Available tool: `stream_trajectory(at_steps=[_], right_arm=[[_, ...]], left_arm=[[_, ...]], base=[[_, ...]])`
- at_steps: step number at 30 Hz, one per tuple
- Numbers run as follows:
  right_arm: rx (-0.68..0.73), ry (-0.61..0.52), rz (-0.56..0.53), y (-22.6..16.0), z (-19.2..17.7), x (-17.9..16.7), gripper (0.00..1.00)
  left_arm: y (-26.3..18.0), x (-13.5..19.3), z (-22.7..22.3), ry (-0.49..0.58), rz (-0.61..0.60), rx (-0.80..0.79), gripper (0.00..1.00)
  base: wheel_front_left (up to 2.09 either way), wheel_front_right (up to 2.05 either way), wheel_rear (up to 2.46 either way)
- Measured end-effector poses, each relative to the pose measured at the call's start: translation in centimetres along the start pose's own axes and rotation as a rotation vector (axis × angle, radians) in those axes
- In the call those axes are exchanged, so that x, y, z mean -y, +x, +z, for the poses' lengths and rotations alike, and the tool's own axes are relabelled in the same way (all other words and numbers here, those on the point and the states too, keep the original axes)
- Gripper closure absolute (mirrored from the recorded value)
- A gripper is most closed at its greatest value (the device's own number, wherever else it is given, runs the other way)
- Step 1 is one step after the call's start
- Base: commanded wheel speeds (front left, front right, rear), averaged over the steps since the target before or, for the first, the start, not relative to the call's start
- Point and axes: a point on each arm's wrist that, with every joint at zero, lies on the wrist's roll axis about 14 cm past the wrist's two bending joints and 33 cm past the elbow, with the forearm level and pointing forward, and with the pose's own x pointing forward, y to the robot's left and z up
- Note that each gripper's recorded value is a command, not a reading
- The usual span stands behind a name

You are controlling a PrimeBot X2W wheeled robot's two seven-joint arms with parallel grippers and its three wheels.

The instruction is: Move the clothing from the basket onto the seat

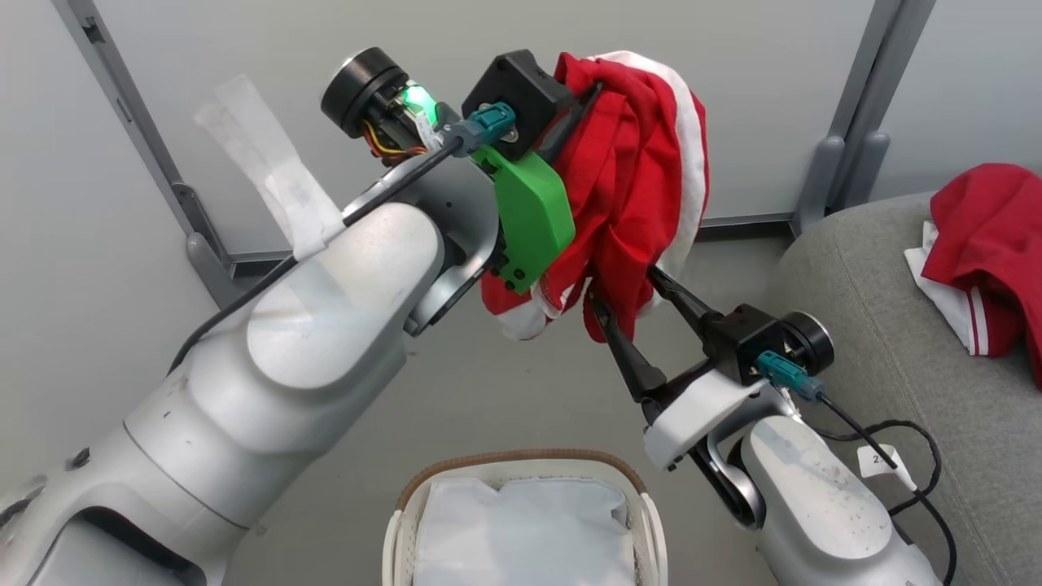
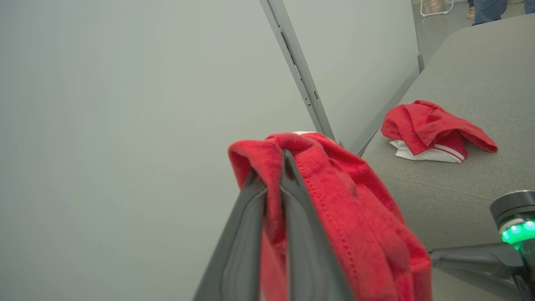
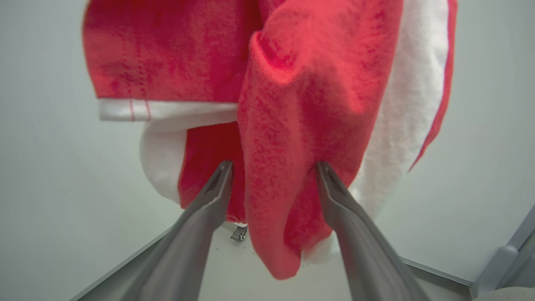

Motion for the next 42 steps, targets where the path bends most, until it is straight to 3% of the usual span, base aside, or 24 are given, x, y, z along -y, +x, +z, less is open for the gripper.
stream_trajectory(at_steps=[13,14,16,24,25,26,27,28,29,35,42], right_arm=[[0.053,-0.121,-0.059,1.5,2.4,2.9,0.00],[0.057,-0.126,-0.060,1.7,2.6,3.1,0.45],[0.064,-0.129,-0.060,2.0,2.9,3.2,1.00],[0.061,-0.111,-0.084,2.0,2.7,4.1,1.00],[0.059,-0.110,-0.086,2.0,2.6,4.2,1.00],[0.058,-0.110,-0.087,2.0,2.6,4.3,1.00],[0.057,-0.109,-0.089,2.0,2.5,4.3,1.00],[0.056,-0.107,-0.094,1.9,2.5,4.5,1.00],[0.055,-0.107,-0.098,1.9,2.5,4.6,1.00],[0.052,-0.100,-0.137,1.5,2.3,5.8,1.00],[0.030,-0.098,-0.176,0.7,1.6,6.9,1.00]], left_arm=[[-0.4,2.1,1.4,-0.061,-0.060,0.033,1.00],[-0.5,2.1,1.2,-0.065,-0.060,0.032,1.00],[-0.5,2.2,0.8,-0.089,-0.060,0.029,1.00],[-1.6,2.0,-4.0,-0.240,-0.018,-0.012,1.00],[-1.8,2.1,-4.8,-0.265,-0.008,-0.017,0.93],[-2.0,2.2,-5.4,-0.284,-0.003,-0.018,0.80],[-2.2,2.3,-6.1,-0.309,0.010,-0.012,0.52],[-2.5,2.3,-6.7,-0.335,0.030,-0.002,0.15],[-2.7,2.3,-7.2,-0.353,0.040,0.003,0.00],[-4.8,3.8,-11.2,-0.511,0.105,0.032,0.00],[-7.3,7.2,-16.0,-0.554,0.098,-0.059,0.00]], base=[[0.00,0.00,0.00],[0.00,0.00,0.00],[0.00,0.00,0.00],[0.00,0.00,0.00],[0.00,0.00,0.00],[0.00,0.00,0.00],[0.00,0.00,0.00],[0.00,0.00,0.00],[0.00,0.00,0.00],[0.00,0.00,0.00],[0.00,0.00,0.00]])
